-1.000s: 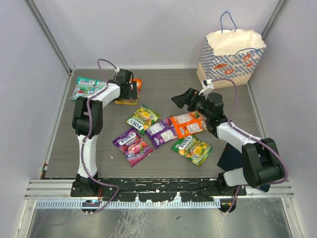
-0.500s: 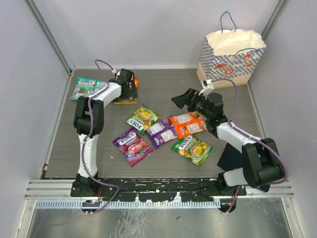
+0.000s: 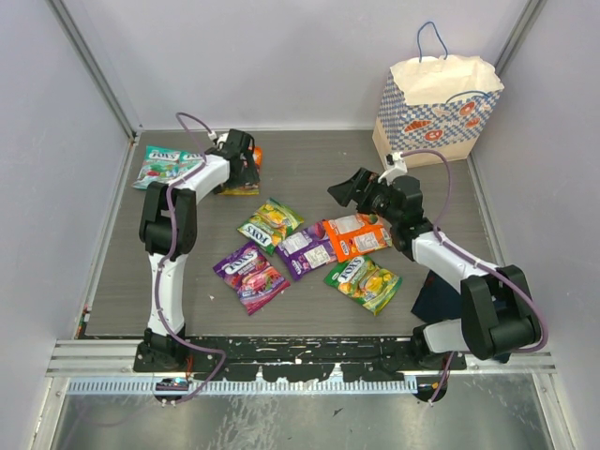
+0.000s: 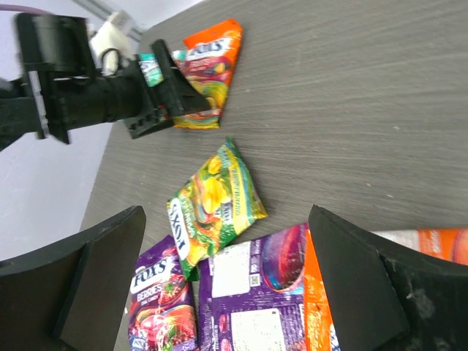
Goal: Take the snacks out of the paper bag
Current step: Move the snack to the center of the board, then pick up the snack from the center of the board.
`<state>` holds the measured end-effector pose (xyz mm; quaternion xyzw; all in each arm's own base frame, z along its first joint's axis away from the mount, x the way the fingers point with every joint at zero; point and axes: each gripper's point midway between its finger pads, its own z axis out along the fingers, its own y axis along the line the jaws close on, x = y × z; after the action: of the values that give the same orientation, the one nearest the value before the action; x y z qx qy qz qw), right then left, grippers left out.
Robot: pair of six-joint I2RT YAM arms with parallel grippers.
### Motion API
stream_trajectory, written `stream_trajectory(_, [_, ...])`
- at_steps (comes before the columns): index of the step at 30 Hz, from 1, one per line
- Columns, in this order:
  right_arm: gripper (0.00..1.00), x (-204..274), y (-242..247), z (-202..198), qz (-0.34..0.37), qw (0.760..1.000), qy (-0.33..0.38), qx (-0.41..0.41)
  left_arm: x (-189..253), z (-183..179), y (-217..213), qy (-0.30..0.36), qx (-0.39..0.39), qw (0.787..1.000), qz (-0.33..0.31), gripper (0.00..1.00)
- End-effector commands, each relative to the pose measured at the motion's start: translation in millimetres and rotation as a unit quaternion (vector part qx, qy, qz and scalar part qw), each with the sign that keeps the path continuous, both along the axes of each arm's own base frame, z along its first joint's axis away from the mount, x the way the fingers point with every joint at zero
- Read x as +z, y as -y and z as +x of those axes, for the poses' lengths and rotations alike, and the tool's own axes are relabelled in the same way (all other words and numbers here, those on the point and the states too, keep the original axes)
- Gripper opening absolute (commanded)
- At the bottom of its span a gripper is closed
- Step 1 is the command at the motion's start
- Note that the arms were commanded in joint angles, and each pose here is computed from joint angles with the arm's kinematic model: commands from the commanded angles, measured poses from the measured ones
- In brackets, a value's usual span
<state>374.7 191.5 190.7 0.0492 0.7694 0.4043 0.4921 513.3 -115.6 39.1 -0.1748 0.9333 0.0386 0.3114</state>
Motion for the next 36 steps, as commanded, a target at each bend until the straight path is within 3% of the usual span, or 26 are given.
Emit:
stream_trajectory(1, [1.00,-2,32,15,-0.017,0.994,-0.039,-0.101,70,20,9,0.075,-0.040,0.996,0.009,0.98])
stream_trajectory(5, [1.00,-46,70,13,-0.042,0.975,-0.131,-0.177,128,12,44,0.125,-0.149,0.981,-0.011,0.98])
stream_trajectory(8, [1.00,-75,99,2,-0.039,0.959,-0.176,-0.219,153,-11,85,0.166,-0.257,0.951,-0.047,0.98])
stream_trajectory(12, [1.00,-102,133,-13,-0.067,0.943,-0.197,-0.260,161,-45,115,0.180,-0.339,0.918,-0.104,0.98])
stream_trajectory(20, [0.96,-128,149,-28,-0.066,0.937,-0.214,-0.268,142,-76,140,0.155,-0.383,0.901,-0.134,0.98])
stream_trajectory(36, [0.57,-154,112,-42,0.026,0.957,-0.227,-0.178,135,-101,155,0.141,-0.411,0.894,-0.105,0.98])
